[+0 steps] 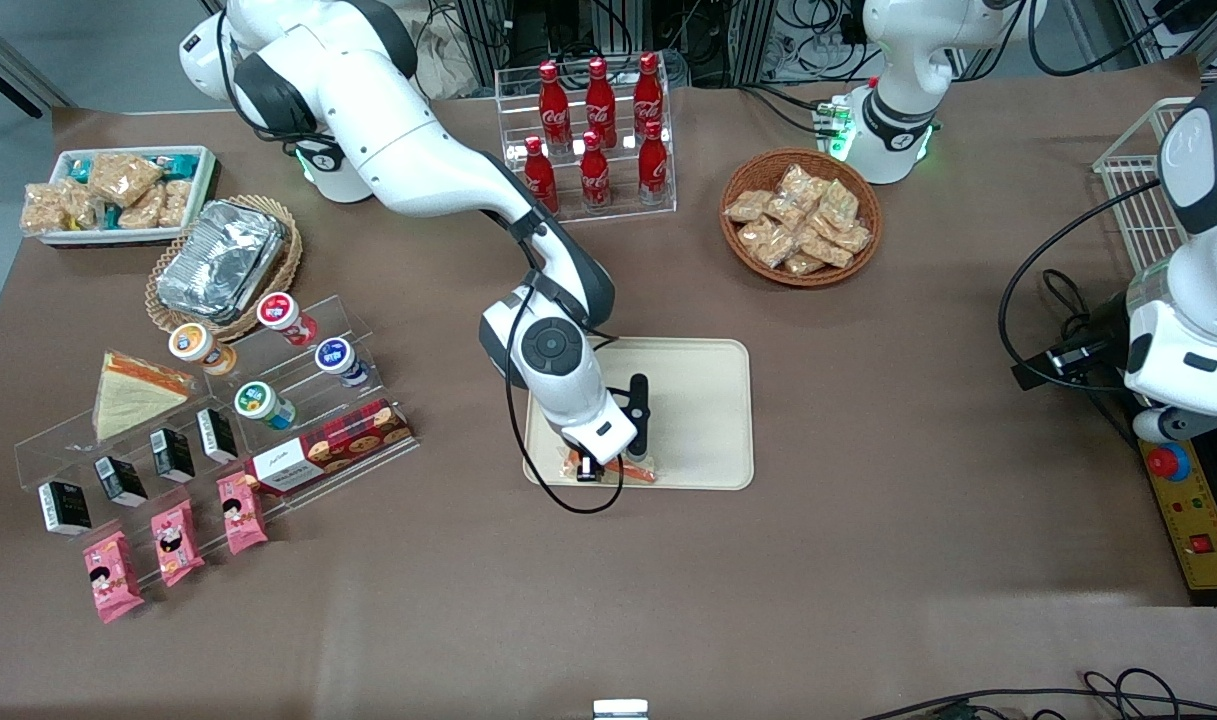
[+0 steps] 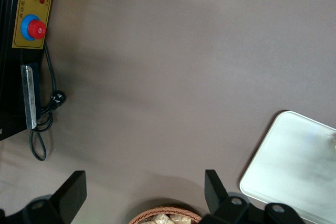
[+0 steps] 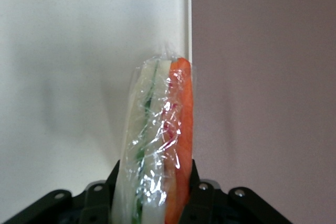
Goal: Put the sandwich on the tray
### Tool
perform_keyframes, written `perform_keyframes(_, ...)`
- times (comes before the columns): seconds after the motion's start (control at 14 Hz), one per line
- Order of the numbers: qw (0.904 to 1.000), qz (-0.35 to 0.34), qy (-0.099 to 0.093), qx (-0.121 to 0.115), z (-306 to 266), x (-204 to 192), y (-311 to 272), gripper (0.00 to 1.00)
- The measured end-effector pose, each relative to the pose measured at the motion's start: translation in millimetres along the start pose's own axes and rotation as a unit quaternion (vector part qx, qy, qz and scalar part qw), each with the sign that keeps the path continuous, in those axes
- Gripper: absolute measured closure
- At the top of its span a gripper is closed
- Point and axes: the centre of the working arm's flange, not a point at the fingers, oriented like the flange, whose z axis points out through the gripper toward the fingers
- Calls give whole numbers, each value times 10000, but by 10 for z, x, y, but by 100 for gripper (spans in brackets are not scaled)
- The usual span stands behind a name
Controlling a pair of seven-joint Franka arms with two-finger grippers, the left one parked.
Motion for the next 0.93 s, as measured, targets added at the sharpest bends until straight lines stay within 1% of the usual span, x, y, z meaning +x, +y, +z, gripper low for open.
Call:
perform_keyframes(0.14, 10000, 28, 20, -27, -24, -1, 21, 27)
perform_keyframes(0.21, 9999, 65, 51, -65, -74, -6, 63, 16)
perform_keyframes(0.29, 9999, 96, 92, -111, -149, -10, 114, 7)
perform_keyframes(0.36, 9997, 120, 129, -146, -242, -12, 153, 1)
perform_keyframes(0.5, 9995, 221, 188, -144, -433, -24, 214, 0)
perform_keyframes(0.64, 9987, 483, 181, -32, -662, -180, 374, 0)
perform_keyframes(0.79, 9966, 808, 60, 136, -1036, -543, 657, 0)
perform_keyframes(0.93, 9917, 1247, -46, 302, -1543, -1105, 985, 0)
